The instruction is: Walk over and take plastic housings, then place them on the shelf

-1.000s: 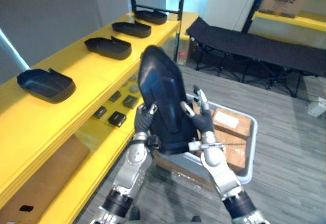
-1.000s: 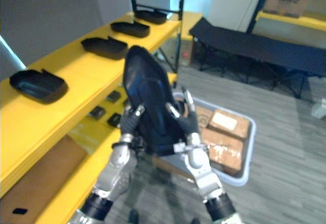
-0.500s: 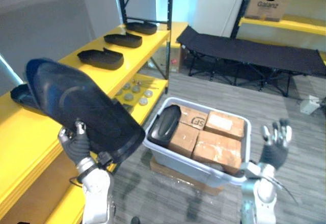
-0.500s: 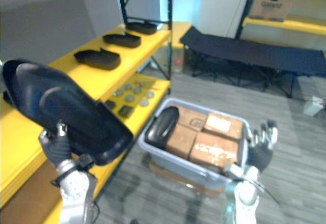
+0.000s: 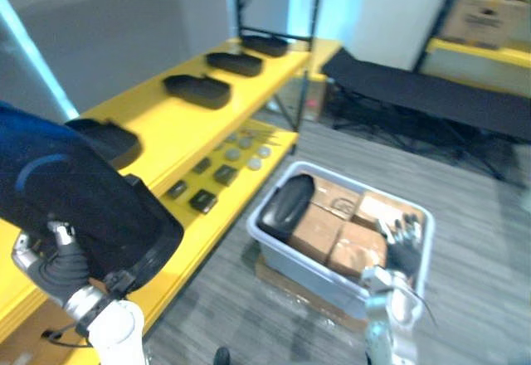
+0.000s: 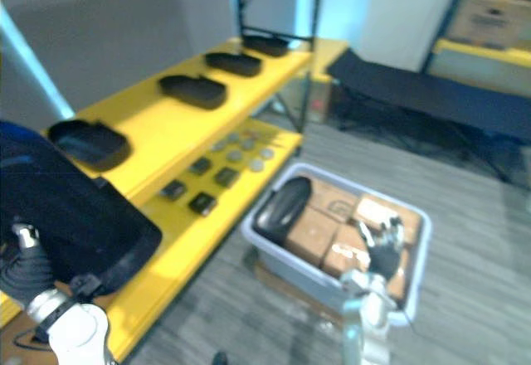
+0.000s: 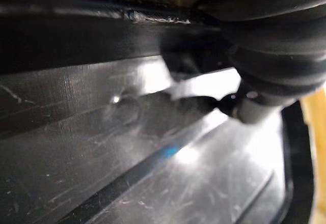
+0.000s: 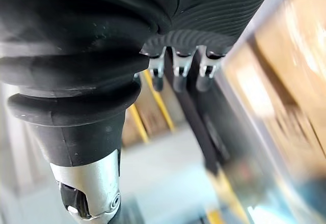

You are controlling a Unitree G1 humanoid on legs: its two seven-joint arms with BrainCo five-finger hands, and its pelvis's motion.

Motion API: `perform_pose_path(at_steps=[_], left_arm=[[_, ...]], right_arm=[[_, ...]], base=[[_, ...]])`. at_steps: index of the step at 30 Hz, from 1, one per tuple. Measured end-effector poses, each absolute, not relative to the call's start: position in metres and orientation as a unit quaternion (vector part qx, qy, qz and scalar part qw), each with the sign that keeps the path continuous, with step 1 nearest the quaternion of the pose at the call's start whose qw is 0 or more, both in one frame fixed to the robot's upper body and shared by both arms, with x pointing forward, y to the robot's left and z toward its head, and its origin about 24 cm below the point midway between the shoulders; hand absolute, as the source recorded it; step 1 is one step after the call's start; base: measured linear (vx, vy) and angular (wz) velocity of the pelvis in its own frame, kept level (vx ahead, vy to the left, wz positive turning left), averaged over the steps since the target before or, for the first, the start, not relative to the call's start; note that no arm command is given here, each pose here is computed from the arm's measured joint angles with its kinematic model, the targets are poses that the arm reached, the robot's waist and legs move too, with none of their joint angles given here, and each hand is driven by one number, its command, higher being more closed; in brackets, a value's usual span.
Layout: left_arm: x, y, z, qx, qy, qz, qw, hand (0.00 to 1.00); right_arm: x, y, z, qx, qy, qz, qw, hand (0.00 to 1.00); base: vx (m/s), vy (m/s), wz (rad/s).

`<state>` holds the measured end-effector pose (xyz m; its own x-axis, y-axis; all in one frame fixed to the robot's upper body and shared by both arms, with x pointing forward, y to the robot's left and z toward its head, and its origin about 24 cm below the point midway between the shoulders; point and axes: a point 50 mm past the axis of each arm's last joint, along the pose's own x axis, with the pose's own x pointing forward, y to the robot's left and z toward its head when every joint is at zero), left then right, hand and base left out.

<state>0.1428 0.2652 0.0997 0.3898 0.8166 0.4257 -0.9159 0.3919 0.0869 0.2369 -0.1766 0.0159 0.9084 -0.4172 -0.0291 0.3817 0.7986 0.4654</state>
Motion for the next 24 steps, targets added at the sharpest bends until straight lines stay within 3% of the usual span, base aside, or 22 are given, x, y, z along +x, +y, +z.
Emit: perform_pose_path(at_steps=[5, 8, 20, 24], left_arm=[[0.129, 0.277, 0.098, 0.164, -0.15, 0.566, 0.793, 1.0], [0.127, 0.277, 0.097, 0.151, -0.147, 0.567, 0.796, 1.0], [0.116, 0.279, 0.094, 0.164, -0.13, 0.572, 0.793, 1.0], [0.133, 0.267, 0.097, 0.144, -0.147, 0.538, 0.818, 1.0]], right_arm=[[0.279, -0.149, 0.059, 0.249, -0.099, -0.131, 0.954, 0.0], [0.284, -0.137, 0.066, 0.257, -0.103, -0.11, 0.955, 0.0], [0.266, -0.136, 0.04, 0.247, -0.053, -0.1, 0.962, 0.0], [0.258, -0.149, 0.034, 0.23, -0.047, -0.106, 0.966, 0.0]], base=[[0.04, 0.01, 1.13], [0.03, 0.023, 0.34], [-0.02, 0.012, -0.69], [0.0, -0.027, 0.46]])
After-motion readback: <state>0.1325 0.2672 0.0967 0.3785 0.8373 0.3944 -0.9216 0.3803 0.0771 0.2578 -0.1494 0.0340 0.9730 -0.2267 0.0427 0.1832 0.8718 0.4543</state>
